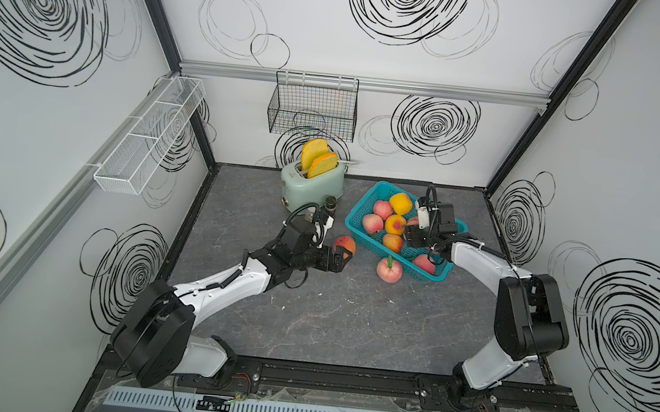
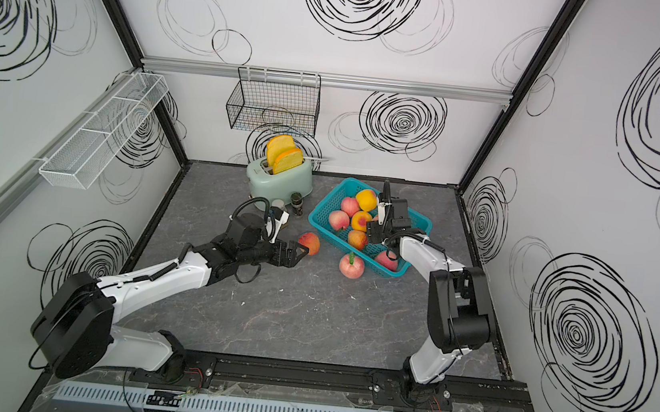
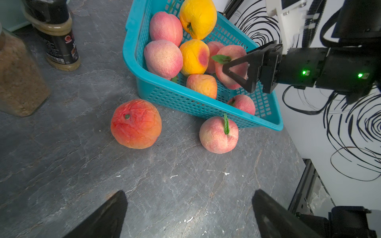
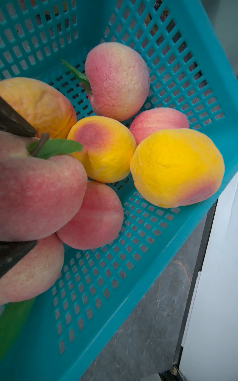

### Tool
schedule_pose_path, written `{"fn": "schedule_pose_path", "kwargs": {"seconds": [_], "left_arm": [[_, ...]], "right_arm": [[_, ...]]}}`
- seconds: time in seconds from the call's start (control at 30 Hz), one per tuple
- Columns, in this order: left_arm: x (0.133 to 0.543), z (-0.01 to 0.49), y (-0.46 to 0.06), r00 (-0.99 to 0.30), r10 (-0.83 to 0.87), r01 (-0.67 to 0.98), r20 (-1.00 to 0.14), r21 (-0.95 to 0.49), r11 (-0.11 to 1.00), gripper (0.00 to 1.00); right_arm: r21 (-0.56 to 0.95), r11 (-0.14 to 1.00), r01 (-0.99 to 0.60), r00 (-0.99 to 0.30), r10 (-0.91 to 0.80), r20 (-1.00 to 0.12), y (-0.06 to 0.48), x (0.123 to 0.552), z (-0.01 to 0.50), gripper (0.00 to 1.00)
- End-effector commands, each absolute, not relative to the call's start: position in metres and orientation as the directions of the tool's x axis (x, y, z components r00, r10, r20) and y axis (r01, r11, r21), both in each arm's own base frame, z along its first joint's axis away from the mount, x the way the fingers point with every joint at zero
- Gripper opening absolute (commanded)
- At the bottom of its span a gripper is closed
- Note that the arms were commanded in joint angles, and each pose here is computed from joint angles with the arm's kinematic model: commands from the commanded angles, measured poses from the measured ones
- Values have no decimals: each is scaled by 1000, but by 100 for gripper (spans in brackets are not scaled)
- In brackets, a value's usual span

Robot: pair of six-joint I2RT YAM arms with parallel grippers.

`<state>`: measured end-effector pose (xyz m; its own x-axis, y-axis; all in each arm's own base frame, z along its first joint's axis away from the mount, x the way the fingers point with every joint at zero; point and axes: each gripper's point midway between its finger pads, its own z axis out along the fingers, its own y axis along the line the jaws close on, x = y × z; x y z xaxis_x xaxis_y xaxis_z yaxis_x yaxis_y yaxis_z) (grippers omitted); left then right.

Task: Put the peaches into the basket
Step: Place the peach in the basket.

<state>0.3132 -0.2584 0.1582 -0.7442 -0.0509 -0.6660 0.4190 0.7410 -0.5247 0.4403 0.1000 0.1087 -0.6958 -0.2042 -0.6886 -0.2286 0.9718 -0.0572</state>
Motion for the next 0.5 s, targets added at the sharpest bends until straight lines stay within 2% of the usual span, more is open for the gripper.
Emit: {"fn": "schedule_pose_path", "kwargs": {"seconds": [0.0,0.47], "left_arm": [[317,179,-262,-701,-62,459,-710,-516,723,98],[316,180,-261,-698,-63,458,-713,-513,726,98]], "right_arm": [[-70,970,-232,-694,-216,-687,98,444,113,76],[-58,969,-241,-676,-211,-706,101,441,124,81]]}}
